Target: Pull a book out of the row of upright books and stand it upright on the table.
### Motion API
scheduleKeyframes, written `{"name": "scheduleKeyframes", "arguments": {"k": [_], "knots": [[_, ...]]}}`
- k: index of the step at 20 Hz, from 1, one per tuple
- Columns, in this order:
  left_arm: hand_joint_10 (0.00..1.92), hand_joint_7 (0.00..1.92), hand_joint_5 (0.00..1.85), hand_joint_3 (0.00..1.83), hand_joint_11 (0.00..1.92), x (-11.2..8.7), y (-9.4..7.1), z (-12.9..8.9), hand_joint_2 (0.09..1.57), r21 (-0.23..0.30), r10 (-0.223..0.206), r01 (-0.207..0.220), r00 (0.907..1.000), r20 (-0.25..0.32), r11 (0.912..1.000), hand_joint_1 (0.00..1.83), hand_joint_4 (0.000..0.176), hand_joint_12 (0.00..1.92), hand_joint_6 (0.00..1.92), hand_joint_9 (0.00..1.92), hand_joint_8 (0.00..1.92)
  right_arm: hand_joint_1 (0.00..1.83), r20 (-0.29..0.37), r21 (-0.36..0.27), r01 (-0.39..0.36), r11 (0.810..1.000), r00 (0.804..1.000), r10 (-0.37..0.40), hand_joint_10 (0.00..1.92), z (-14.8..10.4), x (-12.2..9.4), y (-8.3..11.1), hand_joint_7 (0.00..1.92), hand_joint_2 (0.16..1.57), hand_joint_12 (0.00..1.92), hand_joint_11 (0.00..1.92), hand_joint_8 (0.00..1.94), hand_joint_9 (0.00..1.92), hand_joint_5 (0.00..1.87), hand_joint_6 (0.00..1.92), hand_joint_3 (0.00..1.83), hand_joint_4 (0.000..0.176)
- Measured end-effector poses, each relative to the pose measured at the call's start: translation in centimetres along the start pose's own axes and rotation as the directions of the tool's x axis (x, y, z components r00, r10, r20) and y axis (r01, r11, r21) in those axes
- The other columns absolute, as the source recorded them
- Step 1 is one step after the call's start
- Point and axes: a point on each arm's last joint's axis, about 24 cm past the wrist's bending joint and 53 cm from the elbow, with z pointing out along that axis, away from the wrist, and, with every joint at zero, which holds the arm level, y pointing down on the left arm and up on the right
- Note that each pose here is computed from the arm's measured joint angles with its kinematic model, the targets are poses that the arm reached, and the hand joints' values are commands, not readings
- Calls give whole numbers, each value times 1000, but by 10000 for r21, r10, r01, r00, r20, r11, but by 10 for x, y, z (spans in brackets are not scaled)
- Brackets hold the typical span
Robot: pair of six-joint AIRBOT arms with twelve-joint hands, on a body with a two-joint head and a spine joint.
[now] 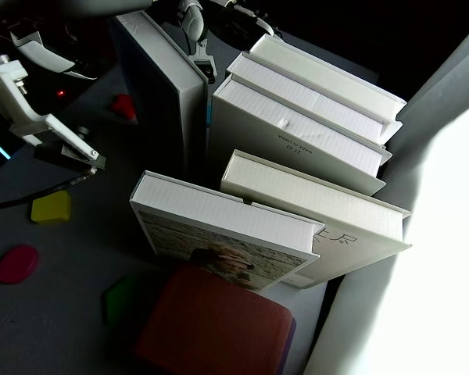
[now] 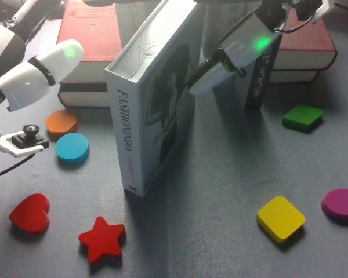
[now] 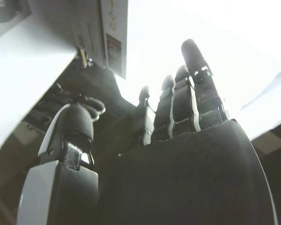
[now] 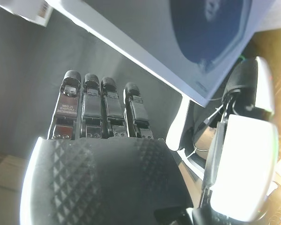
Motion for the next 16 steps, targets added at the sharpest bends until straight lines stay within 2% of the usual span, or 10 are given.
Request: {"name": "scheduleKeyframes", "arguments": {"k": [1,2,4,5,6,8,10,12,14,16], "knots": [[0,0,45,0,0,0,0,0,1418,-1,-2,2,10000,11,10000,394,144,251,7,0,0,608,10,10,-9,10000,10000,9,0,-1,0,0,0,838,0,0,0,0,0,0,0,107],[0,0,47,0,0,-1,0,0,1421,-6,-3,3,10000,37,10000,361,127,170,4,0,0,497,8,46,-29,10000,10000,29,0,-2,0,-2,0,797,15,30,0,0,0,0,0,121],[0,0,23,0,0,-1,0,-1,1393,7,-60,60,9999,88,10000,302,140,145,1,0,0,513,154,175,-232,9996,9996,230,0,-10,-2,-7,0,801,0,0,0,0,0,0,0,60],[0,0,4,0,0,0,-1,-1,1378,33,-72,71,10000,53,10000,300,140,33,0,0,0,551,323,276,-403,9988,9987,394,0,-19,-7,-12,0,816,0,0,0,0,0,0,0,86],[0,0,7,0,0,1,-2,-1,1370,76,-130,129,9999,109,9999,312,139,6,2,0,0,666,512,442,-477,9979,9977,455,0,-29,-11,-16,0,896,0,0,0,0,0,0,0,60],[0,0,85,0,0,0,-7,-3,1376,122,-35,35,10000,60,9999,384,93,0,29,0,0,724,899,740,-468,9962,9951,400,0,-48,-21,-25,0,975,0,0,0,0,0,0,36,0],[0,0,140,0,0,-2,-13,-5,1374,302,-9,6,9999,115,9995,412,73,0,36,0,0,724,1363,1087,-614,9922,9896,463,0,-65,-31,-34,0,1031,0,0,0,0,0,0,53,0],[0,4,157,0,0,-4,-16,-8,1364,351,21,-25,9999,119,9994,479,61,0,31,0,1,759,1918,1375,-956,9859,9791,682,0,-81,-41,-43,0,1130,0,0,0,0,0,0,40,28],[0,26,150,0,18,-9,-19,-12,1373,393,54,-68,9993,358,9992,466,45,10,17,0,6,592,2455,1781,-1381,9743,9650,919,0,-101,-46,-57,0,1137,0,0,0,0,0,0,30,7],[0,6,118,0,5,-16,-27,-14,1363,600,151,-183,9985,529,9980,347,58,3,4,0,0,531,3019,2482,-1788,9521,9481,994,0,-130,-47,-75,0,1127,0,0,0,0,0,0,20,10]]}}
